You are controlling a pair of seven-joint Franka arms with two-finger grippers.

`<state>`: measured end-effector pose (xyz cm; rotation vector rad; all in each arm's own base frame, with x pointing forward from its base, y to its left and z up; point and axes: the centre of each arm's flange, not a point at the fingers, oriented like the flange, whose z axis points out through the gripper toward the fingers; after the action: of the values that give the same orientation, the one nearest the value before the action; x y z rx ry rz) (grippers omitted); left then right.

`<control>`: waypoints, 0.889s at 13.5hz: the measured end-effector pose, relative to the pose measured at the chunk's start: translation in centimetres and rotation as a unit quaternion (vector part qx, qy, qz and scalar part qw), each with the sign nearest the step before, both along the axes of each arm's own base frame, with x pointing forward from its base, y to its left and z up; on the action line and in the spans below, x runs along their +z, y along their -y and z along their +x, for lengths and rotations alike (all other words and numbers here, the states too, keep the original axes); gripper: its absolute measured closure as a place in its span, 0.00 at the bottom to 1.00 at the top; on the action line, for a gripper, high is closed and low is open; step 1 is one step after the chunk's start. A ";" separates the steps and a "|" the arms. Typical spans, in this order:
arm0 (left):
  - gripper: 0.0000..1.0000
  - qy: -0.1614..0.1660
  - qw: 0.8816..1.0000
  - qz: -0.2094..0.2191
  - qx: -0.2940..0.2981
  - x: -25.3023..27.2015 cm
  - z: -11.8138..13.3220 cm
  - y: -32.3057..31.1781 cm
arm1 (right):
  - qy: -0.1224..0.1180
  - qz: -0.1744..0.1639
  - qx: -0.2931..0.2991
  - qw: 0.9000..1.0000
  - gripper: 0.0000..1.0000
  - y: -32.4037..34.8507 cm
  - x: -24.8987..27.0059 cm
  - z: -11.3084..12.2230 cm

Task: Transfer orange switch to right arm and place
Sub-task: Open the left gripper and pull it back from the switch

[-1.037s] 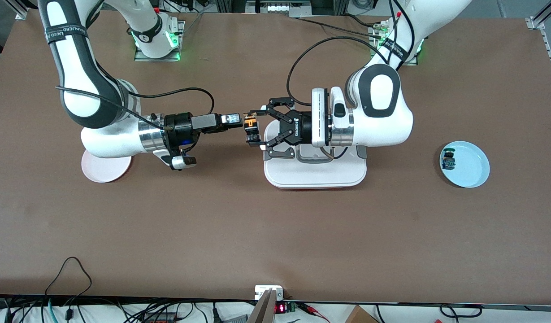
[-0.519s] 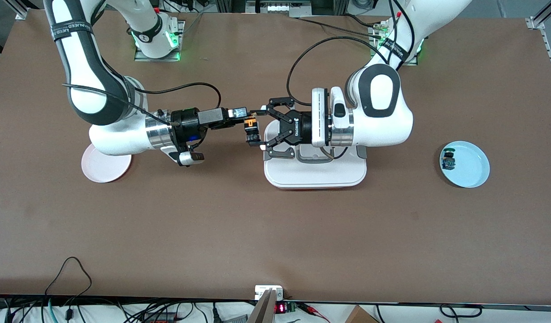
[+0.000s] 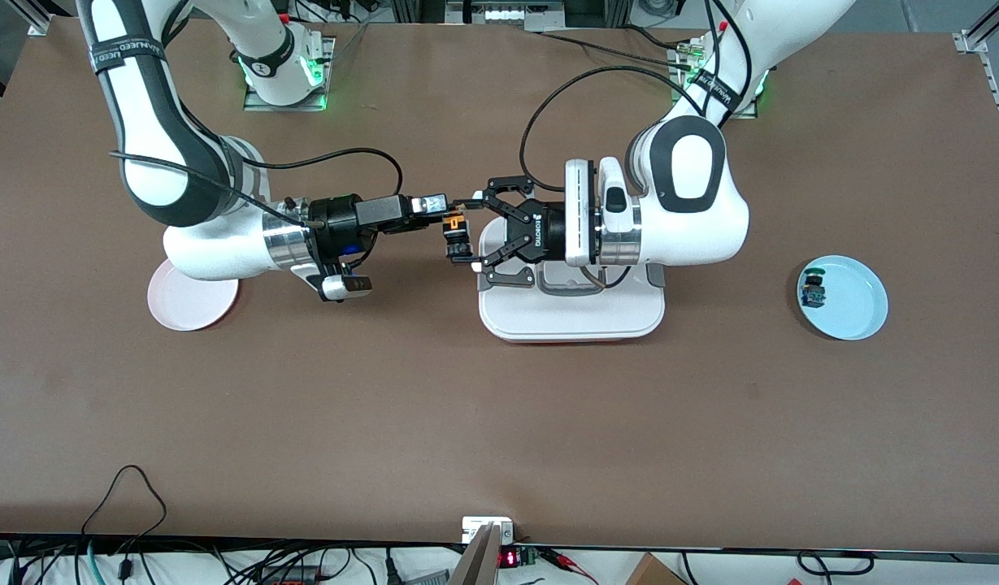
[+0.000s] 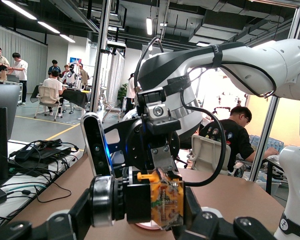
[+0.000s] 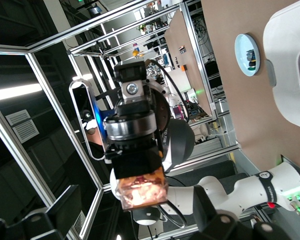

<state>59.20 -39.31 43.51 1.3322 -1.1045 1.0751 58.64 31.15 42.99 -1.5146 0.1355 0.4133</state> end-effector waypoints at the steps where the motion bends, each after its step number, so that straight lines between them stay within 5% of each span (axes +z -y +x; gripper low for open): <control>1: 0.26 0.000 1.000 0.000 0.000 0.0 0.0 0.0 | 0.000 0.001 0.000 1.000 0.02 -0.2 0.0 -0.1; 3: 0.26 0.000 1.000 0.000 0.000 0.0 0.0 0.0 | 0.000 0.000 -0.003 1.000 0.04 -0.2 0.0 0.0; 8: 0.26 0.001 1.000 -0.001 0.002 0.2 0.2 -0.1 | 0.028 0.001 -0.014 1.000 0.59 0.0 -0.4 0.2; 12: 0.26 0.001 1.000 -0.001 0.003 0.3 0.2 -0.2 | 0.033 0.006 -0.017 0.999 0.59 -0.1 -0.5 0.2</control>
<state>59.44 -39.11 43.84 1.3324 -1.1020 1.0823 58.88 31.25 42.50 -1.5105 0.1055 0.3364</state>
